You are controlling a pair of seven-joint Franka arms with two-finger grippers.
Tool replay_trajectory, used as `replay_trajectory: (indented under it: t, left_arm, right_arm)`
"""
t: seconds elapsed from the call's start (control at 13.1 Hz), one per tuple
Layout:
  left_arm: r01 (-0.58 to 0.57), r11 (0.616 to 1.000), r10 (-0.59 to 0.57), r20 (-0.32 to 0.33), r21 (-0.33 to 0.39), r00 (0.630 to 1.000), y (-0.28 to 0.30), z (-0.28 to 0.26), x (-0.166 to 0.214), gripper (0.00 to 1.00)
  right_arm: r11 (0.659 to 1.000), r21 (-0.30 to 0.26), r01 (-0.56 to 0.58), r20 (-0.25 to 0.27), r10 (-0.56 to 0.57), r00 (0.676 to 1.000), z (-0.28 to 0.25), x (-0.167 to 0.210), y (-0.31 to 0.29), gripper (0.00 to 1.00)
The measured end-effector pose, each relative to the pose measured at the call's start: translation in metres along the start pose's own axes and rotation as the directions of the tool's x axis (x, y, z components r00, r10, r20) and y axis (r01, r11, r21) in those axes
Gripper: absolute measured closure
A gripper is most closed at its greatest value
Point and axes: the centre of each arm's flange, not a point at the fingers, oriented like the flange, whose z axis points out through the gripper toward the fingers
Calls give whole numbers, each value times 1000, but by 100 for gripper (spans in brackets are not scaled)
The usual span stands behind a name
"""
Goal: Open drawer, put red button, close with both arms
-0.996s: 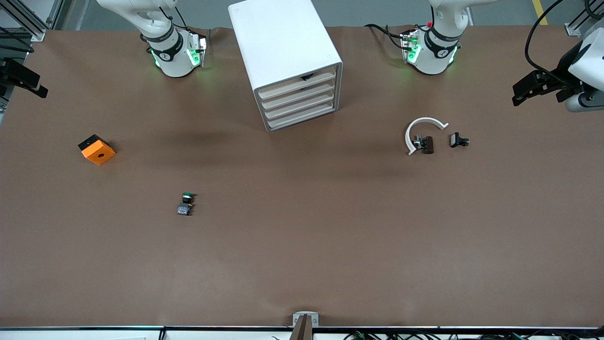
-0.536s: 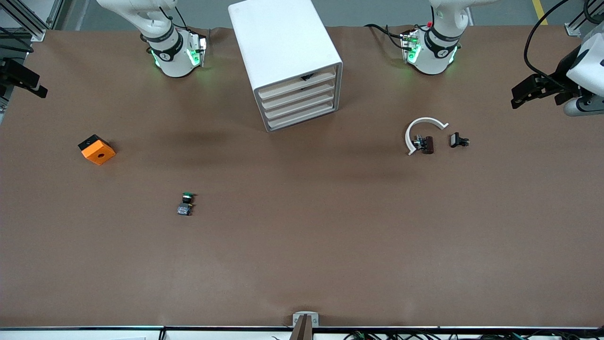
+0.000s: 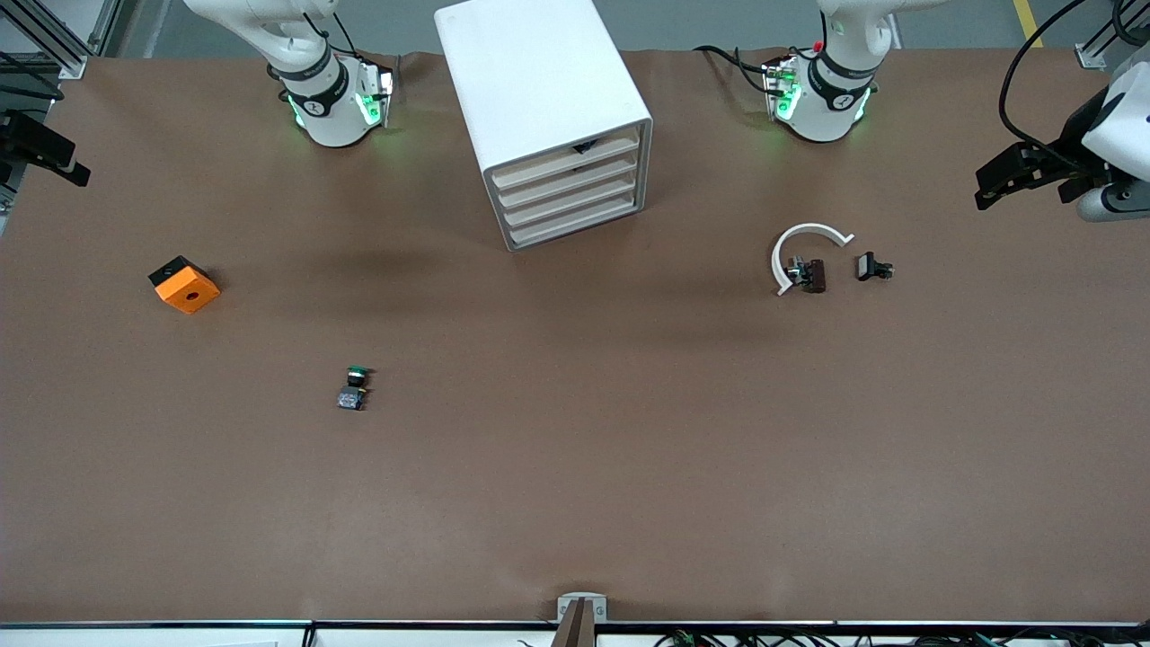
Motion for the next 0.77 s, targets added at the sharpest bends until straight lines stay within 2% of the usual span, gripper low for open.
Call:
replay_trajectory:
  t: [0.46, 0.77]
  left_arm:
    - [1, 1000, -1, -1, 0, 1000, 0, 0, 0, 0]
    - [1, 1000, -1, -3, 0, 1000, 0, 0, 1, 0]
  right_arm:
    - [1000, -2, 0, -48, 0, 999, -4, 5, 0, 0]
    - [1000, -2, -1, -41, 1, 999, 1, 7, 0, 0]
